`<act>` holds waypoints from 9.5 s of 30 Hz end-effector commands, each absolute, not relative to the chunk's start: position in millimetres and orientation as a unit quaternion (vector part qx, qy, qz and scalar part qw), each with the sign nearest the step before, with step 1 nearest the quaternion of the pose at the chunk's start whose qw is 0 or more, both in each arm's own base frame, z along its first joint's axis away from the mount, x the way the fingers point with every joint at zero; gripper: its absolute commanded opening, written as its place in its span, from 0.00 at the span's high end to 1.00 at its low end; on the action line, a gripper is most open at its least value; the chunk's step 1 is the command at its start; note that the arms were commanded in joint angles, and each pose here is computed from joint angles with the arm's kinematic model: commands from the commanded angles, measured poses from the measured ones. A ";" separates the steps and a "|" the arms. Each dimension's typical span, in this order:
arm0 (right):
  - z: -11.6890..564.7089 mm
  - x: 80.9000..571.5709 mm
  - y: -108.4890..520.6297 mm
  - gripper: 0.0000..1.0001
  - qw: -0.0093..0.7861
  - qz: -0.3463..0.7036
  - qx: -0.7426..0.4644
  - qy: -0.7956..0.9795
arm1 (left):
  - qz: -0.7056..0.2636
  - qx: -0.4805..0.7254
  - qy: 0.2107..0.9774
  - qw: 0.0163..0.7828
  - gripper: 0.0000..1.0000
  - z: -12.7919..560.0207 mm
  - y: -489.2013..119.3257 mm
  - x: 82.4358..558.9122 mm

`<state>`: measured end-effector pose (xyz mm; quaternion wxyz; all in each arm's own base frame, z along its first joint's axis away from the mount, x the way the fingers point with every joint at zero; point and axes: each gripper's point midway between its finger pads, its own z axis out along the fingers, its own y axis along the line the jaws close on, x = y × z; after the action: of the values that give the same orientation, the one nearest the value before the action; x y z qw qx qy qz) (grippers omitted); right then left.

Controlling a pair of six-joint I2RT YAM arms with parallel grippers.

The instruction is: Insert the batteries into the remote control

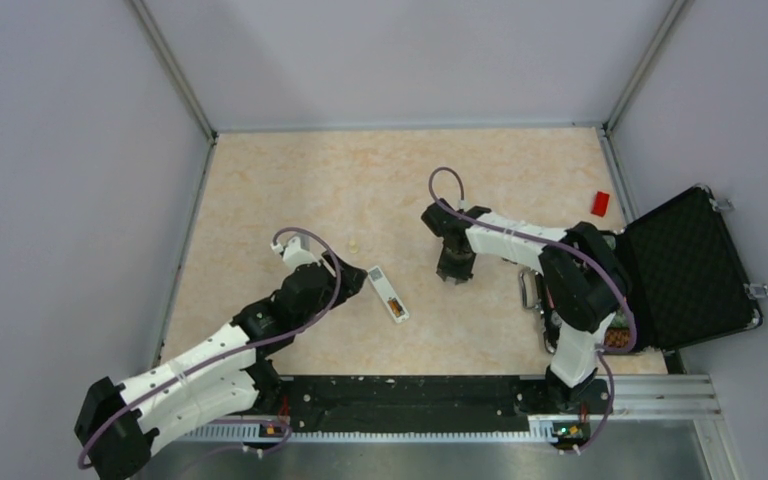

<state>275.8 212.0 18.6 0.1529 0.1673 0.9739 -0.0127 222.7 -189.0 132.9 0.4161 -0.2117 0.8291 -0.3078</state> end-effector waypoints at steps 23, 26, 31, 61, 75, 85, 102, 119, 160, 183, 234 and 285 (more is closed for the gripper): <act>65.3 257.0 152.6 0.60 0.197 -0.046 0.089 0.975 | -0.383 -0.134 0.847 0.343 0.35 148.4 -264.3 236.0; 63.2 268.6 126.5 0.45 0.202 -0.058 0.104 0.972 | -0.381 -0.132 0.848 0.344 0.35 147.3 -263.2 235.6; 61.4 291.5 112.7 0.30 0.212 -0.052 0.071 0.973 | -0.376 -0.129 0.852 0.340 0.35 143.9 -262.2 233.9; 2.0 283.7 103.6 0.23 0.121 0.064 0.029 0.990 | -0.360 -0.135 0.854 0.351 0.34 140.3 -249.1 230.2; 8.5 245.3 105.7 0.36 0.126 0.037 0.144 0.981 | -0.368 -0.142 0.853 0.342 0.34 137.8 -251.5 228.8; 7.2 250.5 79.5 0.23 0.136 -0.008 0.098 0.986 | -0.367 -0.145 0.854 0.340 0.35 135.7 -250.8 227.9; 9.3 196.2 128.6 0.28 0.095 0.100 0.172 0.975 | -0.365 -0.155 0.852 0.341 0.35 130.4 -246.2 226.7; 1.0 216.5 66.2 0.31 0.144 -0.099 0.215 0.961 | -0.358 -0.156 0.853 0.346 0.35 130.3 -242.9 227.3; 8.6 251.4 131.1 0.37 0.163 -0.109 0.125 0.973 | -0.347 -0.161 0.855 0.350 0.35 126.9 -236.5 226.5; -25.7 222.4 125.1 0.63 0.123 -0.086 0.189 0.970 | -0.356 -0.153 0.852 0.353 0.35 131.4 -235.6 222.9; -29.1 250.8 117.5 0.52 0.130 -0.082 0.248 0.957 | -0.416 -0.066 0.846 0.326 0.34 142.6 -272.4 214.7; 29.7 277.2 135.2 0.71 0.192 -0.005 0.224 0.955 | -0.447 -0.026 0.834 0.323 0.34 150.1 -289.9 214.7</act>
<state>272.0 134.4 18.1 0.1716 0.2306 0.9576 -0.0210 205.8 -275.8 126.1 0.2987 -0.0522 0.8581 -0.4143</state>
